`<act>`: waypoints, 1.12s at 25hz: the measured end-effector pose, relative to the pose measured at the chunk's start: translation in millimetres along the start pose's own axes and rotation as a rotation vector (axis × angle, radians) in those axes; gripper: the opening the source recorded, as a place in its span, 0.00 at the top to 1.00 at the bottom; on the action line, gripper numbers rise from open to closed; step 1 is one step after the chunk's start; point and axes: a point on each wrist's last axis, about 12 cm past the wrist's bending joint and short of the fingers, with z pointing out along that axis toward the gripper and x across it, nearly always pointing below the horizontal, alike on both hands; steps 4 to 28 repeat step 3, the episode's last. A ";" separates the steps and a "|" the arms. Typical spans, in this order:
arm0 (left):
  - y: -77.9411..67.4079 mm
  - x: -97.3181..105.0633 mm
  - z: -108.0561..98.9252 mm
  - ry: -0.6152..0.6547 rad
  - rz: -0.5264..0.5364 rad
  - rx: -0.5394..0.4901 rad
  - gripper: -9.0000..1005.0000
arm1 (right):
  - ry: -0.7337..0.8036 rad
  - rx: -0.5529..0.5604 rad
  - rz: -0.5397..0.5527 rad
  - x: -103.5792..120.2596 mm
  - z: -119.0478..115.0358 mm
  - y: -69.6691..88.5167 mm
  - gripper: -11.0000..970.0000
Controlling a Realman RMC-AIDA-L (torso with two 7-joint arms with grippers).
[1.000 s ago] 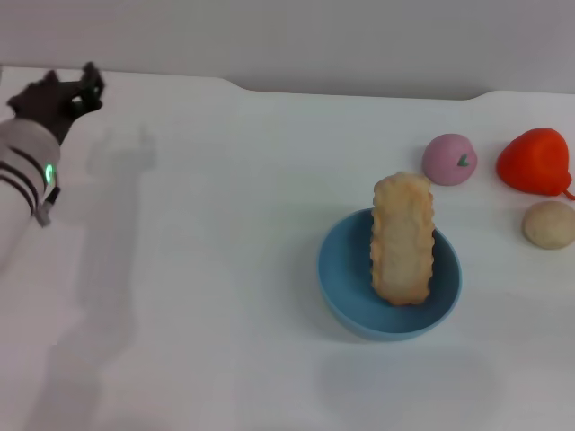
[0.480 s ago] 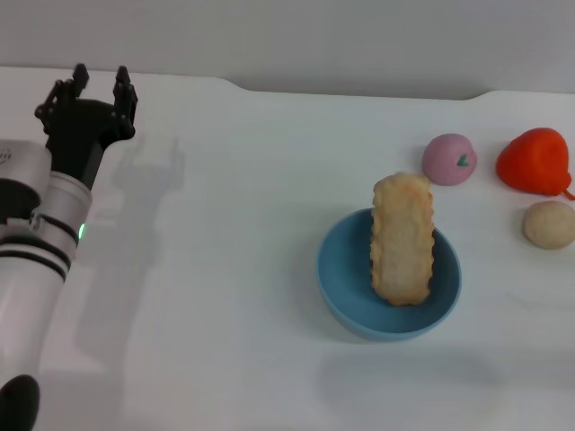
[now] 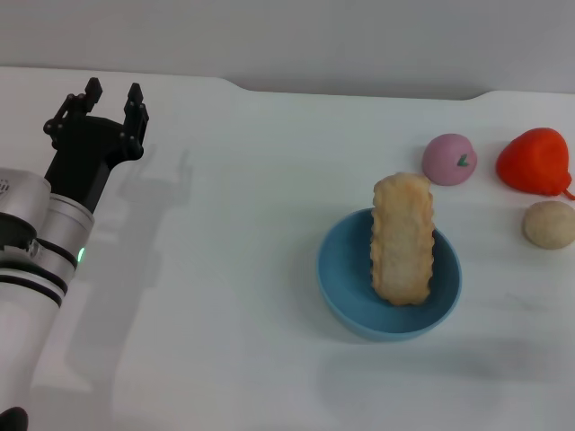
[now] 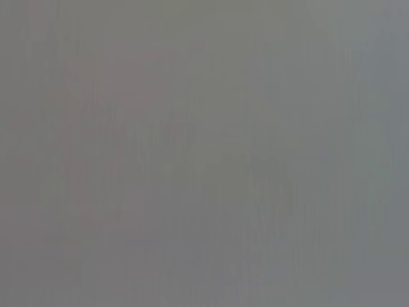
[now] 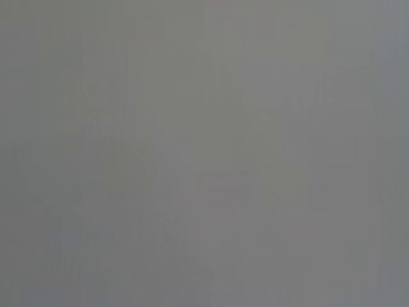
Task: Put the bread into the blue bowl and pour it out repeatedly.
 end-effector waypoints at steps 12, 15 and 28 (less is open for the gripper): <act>0.7 1.8 -0.6 0.010 0.007 0.001 0.52 | 0.002 0.002 0.003 0.3 -0.6 0.1 0.65; 0.7 1.8 -0.6 0.010 0.007 0.001 0.52 | 0.002 0.002 0.003 0.3 -0.6 0.1 0.65; 0.7 1.8 -0.6 0.010 0.007 0.001 0.52 | 0.002 0.002 0.003 0.3 -0.6 0.1 0.65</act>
